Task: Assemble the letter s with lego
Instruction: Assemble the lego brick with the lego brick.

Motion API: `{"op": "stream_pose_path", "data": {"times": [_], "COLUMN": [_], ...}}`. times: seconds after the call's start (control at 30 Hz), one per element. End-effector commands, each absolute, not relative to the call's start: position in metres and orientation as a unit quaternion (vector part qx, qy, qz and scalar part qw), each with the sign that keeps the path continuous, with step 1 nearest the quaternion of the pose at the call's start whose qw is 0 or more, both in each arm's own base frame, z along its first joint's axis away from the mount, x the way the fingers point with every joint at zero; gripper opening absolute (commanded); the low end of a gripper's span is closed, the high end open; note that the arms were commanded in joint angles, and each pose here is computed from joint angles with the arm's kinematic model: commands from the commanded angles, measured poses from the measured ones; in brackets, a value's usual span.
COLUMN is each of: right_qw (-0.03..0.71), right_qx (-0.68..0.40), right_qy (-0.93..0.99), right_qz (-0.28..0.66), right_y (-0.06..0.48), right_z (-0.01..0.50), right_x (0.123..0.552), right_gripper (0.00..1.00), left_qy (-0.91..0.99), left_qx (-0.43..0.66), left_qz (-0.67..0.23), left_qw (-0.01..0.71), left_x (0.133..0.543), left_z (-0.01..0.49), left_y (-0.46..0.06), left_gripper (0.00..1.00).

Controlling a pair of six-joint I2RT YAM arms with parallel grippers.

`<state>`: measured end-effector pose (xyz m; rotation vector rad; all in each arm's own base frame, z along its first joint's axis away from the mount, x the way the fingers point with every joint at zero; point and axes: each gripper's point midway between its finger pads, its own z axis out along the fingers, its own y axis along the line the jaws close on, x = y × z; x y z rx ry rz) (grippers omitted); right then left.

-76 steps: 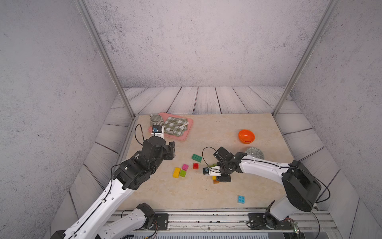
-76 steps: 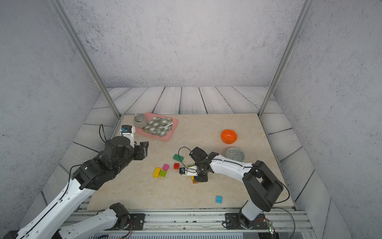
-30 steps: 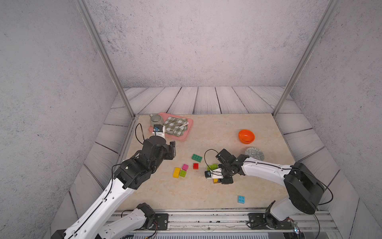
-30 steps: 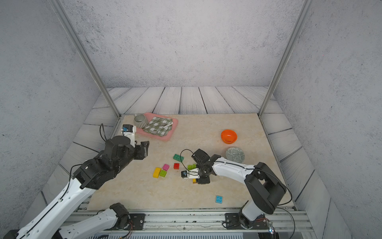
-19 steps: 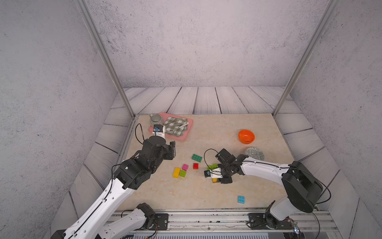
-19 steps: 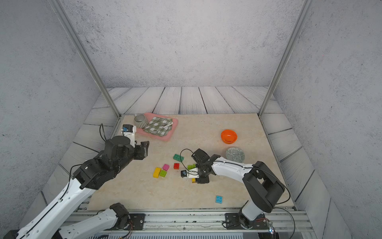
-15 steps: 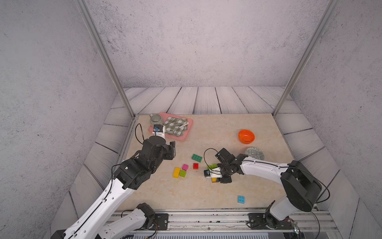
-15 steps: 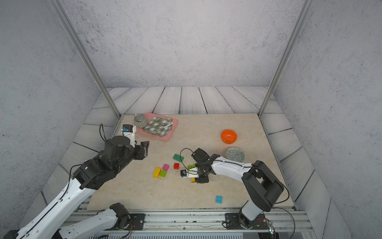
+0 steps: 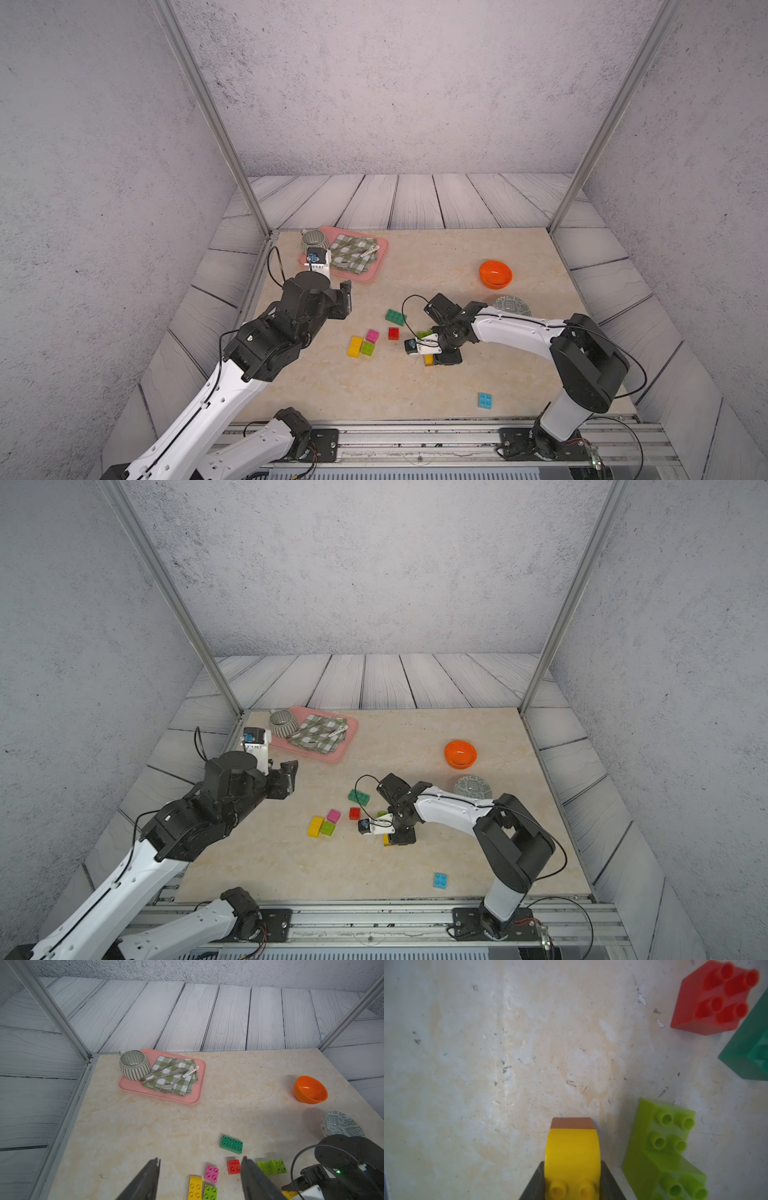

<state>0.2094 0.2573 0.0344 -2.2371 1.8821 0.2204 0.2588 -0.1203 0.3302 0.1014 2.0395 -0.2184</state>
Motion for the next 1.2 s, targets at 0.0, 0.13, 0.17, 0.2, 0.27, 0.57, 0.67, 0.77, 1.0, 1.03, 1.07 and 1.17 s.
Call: {"op": "stream_pose_path", "data": {"times": [0.0,0.13,0.17,0.2,0.27,0.57,0.67,0.77,1.0,1.03,1.07,1.17], "right_qw": [-0.011,-0.036,-0.044,-0.049,-0.058,0.002,0.009,0.015,0.024,0.023,0.023,0.025], "right_qx": [-0.761,-0.758,-0.757,-0.755,-0.752,-0.732,-0.728,-0.727,-0.72,-0.718,-0.717,-0.715], "right_qy": [0.648,0.651,0.652,0.653,0.656,0.681,0.685,0.686,0.694,0.696,0.697,0.699], "right_qz": [0.015,-0.001,-0.002,-0.005,-0.008,0.012,0.02,0.023,0.016,0.015,0.014,0.015], "right_y": [0.216,0.218,0.218,0.217,0.215,0.234,0.238,0.24,0.239,0.238,0.237,0.237], "right_z": [0.003,-0.002,-0.004,-0.007,-0.01,0.017,0.021,0.024,0.031,0.031,0.032,0.033], "right_x": [0.194,0.194,0.193,0.192,0.191,0.198,0.199,0.2,0.212,0.213,0.215,0.216], "right_gripper": [0.01,0.0,0.0,0.0,0.0,0.01,0.08,0.17,0.24,0.24,0.24,0.24], "left_qy": [0.84,0.838,0.838,0.837,0.838,0.844,0.845,0.847,0.847,0.847,0.848,0.848], "left_qx": [0.036,0.034,0.033,0.033,0.032,0.034,0.033,0.031,0.028,0.028,0.029,0.03], "left_qz": [-0.087,-0.086,-0.085,-0.085,-0.083,-0.088,-0.094,-0.097,-0.099,-0.099,-0.099,-0.1], "left_qw": [0.535,0.537,0.538,0.539,0.539,0.528,0.525,0.522,0.521,0.521,0.521,0.52], "left_x": [0.255,0.252,0.251,0.25,0.249,0.249,0.25,0.25,0.25,0.25,0.25,0.25], "left_z": [0.346,0.348,0.348,0.349,0.349,0.343,0.342,0.342,0.346,0.346,0.346,0.346], "left_y": [-0.111,-0.107,-0.106,-0.105,-0.103,-0.107,-0.11,-0.111,-0.111,-0.111,-0.111,-0.112], "left_gripper": [0.67,0.67,0.67,0.67,0.67,0.67,0.67,0.67,0.67,0.67,0.67,0.67]}}
